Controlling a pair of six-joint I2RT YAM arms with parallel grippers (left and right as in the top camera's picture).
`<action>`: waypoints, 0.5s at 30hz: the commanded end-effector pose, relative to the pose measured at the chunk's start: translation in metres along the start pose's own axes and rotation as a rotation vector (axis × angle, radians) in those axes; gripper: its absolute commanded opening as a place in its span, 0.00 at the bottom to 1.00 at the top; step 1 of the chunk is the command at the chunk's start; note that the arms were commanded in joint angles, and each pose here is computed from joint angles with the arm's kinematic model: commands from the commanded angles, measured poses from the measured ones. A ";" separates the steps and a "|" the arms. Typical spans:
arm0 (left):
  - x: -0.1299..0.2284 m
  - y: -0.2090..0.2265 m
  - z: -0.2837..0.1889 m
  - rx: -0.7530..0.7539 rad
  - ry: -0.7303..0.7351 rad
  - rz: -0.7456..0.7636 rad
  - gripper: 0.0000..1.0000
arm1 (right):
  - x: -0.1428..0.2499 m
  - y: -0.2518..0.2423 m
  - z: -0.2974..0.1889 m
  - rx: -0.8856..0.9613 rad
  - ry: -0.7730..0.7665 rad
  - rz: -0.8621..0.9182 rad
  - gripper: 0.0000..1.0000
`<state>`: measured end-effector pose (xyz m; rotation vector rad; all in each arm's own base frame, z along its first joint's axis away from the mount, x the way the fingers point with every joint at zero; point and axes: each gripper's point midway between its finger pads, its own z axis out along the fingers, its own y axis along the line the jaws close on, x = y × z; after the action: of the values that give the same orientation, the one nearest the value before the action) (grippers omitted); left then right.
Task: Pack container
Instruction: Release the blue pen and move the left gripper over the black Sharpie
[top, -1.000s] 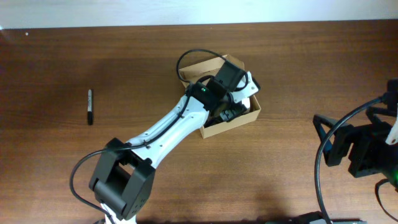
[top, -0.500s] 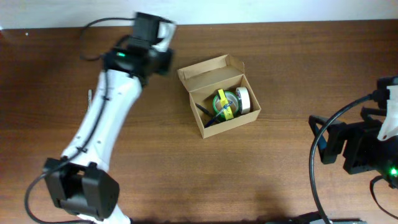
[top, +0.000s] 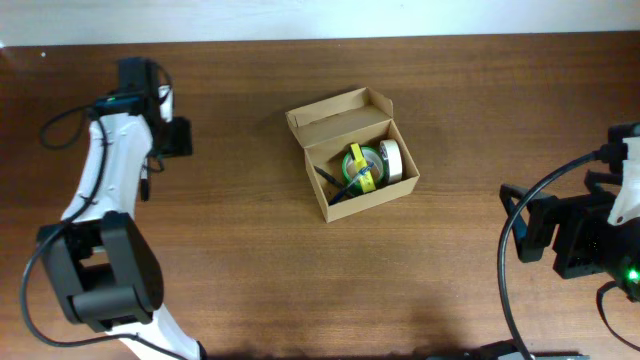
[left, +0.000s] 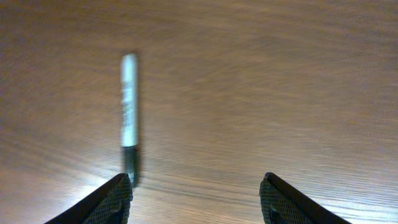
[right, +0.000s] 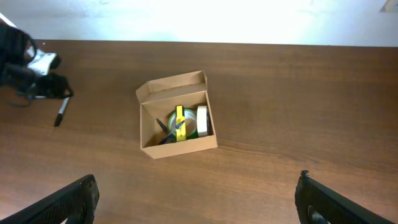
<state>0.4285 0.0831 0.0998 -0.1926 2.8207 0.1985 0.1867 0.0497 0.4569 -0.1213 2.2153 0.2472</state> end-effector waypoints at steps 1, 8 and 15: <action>0.015 0.034 0.017 -0.022 0.050 0.027 0.66 | 0.002 -0.006 0.001 0.035 0.005 0.001 0.99; 0.039 0.070 0.054 0.007 0.119 -0.021 0.65 | 0.002 -0.007 0.001 0.035 0.005 0.001 0.99; 0.041 0.067 0.077 0.033 0.109 0.031 0.63 | 0.002 -0.006 0.001 0.035 0.005 0.001 0.99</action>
<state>0.4000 0.1634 0.0335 -0.2509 2.9189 0.1932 0.1871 0.0479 0.4568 -0.1157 2.2153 0.2352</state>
